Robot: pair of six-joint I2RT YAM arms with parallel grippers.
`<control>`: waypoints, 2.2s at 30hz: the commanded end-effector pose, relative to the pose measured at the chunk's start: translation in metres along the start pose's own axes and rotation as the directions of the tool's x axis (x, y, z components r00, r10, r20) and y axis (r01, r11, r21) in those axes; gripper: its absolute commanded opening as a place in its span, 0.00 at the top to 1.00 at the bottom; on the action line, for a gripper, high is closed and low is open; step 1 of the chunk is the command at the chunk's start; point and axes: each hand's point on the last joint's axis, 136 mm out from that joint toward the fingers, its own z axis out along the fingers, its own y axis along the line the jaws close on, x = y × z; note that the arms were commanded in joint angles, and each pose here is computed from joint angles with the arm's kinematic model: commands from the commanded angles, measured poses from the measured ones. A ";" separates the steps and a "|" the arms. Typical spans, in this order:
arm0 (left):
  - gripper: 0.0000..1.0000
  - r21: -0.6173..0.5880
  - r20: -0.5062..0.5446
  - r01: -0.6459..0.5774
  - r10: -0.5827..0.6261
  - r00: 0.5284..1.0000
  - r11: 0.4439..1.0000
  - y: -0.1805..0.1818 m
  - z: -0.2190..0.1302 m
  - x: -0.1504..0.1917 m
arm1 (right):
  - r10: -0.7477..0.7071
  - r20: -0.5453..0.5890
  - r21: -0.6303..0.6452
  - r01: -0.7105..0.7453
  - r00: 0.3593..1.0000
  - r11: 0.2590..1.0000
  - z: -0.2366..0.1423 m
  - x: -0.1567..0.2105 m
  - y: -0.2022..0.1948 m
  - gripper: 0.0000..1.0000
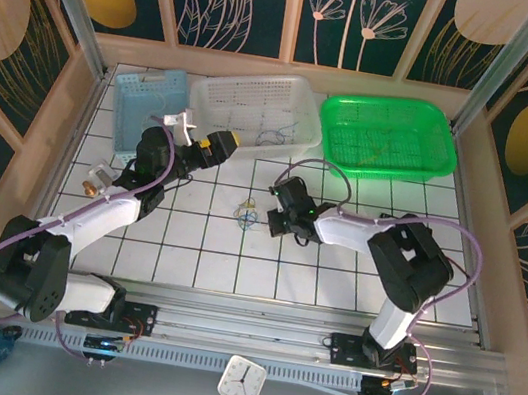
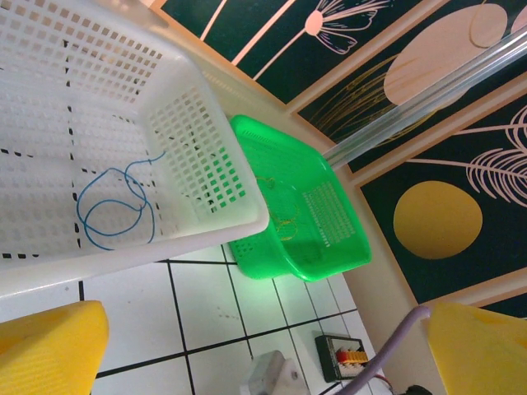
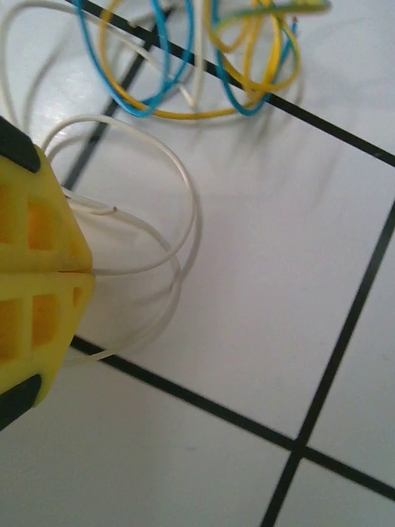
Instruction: Untangle the cables
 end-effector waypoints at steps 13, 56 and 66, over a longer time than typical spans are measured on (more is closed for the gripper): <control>0.01 0.061 0.000 -0.008 0.008 1.000 0.998 -0.015 0.000 -0.003 | 0.147 0.193 -0.141 -0.121 0.970 0.983 -0.080 -0.048 0.002 1.00; 0.39 0.304 -0.174 0.016 0.039 0.984 0.952 -0.092 0.043 0.097 | 0.443 0.344 -0.525 -0.222 0.828 0.821 -0.168 -0.109 -0.004 1.00; 0.53 0.290 -0.167 0.013 0.038 0.985 0.957 -0.091 0.052 0.100 | 0.445 0.341 -0.534 -0.219 0.828 0.817 -0.168 -0.108 -0.003 1.00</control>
